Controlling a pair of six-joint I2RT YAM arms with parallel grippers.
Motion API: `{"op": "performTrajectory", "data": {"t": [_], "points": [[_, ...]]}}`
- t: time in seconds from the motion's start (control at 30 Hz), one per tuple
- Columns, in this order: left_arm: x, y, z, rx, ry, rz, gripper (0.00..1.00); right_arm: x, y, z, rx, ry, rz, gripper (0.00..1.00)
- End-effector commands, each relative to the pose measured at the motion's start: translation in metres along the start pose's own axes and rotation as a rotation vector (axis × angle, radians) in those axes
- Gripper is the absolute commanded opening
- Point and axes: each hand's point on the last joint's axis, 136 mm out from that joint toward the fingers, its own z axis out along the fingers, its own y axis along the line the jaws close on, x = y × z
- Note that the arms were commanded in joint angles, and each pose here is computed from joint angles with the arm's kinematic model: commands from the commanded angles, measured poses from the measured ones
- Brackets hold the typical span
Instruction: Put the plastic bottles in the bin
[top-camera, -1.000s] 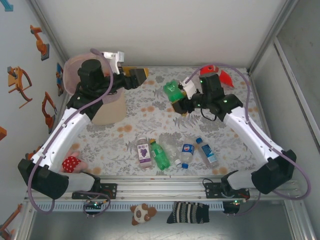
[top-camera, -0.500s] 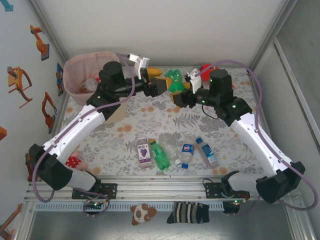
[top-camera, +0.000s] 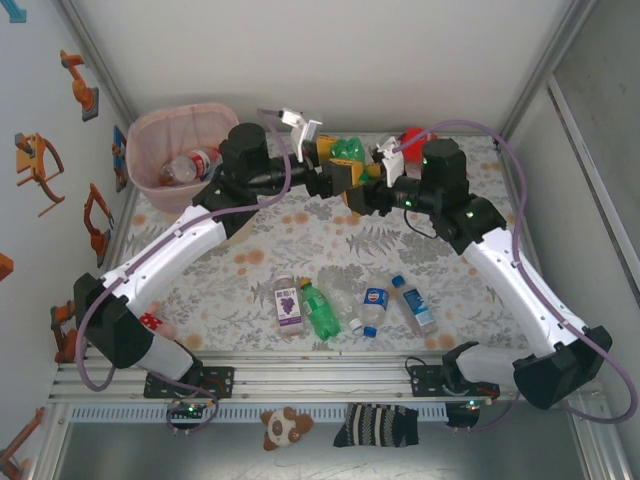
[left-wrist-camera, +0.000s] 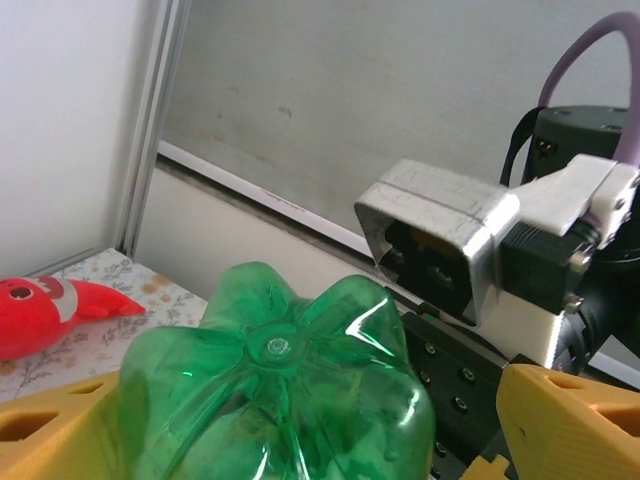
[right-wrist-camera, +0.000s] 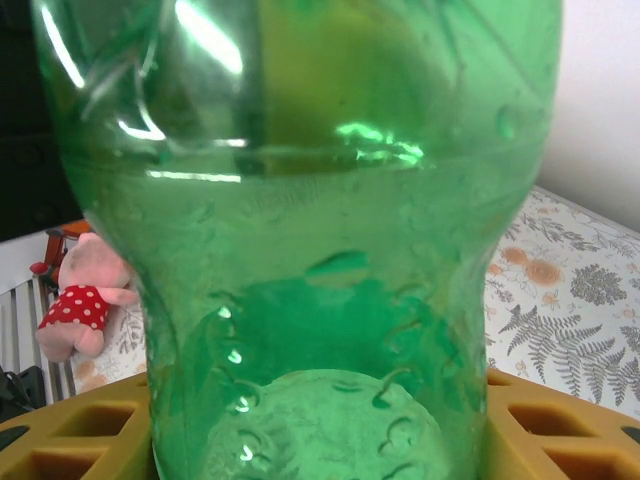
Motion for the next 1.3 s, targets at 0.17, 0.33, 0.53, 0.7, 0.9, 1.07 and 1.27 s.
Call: {"op": "performTrajectory", "data": {"t": [0.17,0.33,0.53,0.7,0.9,1.07,1.27], "points": [[-0.007,-0.009,0.008,0.047,-0.013,0.045,0.81,-0.016,0.008,-0.014,-0.007,-0.063,-0.027,0.5],[-0.003,-0.008,0.009,0.048,-0.003,0.043,0.74,-0.017,0.012,-0.016,-0.022,-0.07,-0.052,0.5],[-0.004,-0.01,0.009,0.057,-0.004,0.047,0.65,-0.018,0.012,-0.016,-0.019,-0.068,-0.061,0.49],[-0.006,-0.012,0.007,0.058,-0.006,0.058,0.59,-0.019,0.01,-0.017,-0.004,-0.072,-0.064,0.5],[-0.006,-0.007,0.005,0.025,0.002,0.067,0.59,-0.018,0.007,-0.02,0.025,-0.064,-0.06,0.71],[-0.013,0.0,-0.004,-0.039,0.005,0.087,0.58,-0.018,0.01,-0.029,0.041,-0.064,-0.075,0.78],[-0.024,0.023,-0.023,-0.192,0.026,0.105,0.58,-0.019,0.012,-0.041,0.074,-0.065,-0.097,0.79]]}}
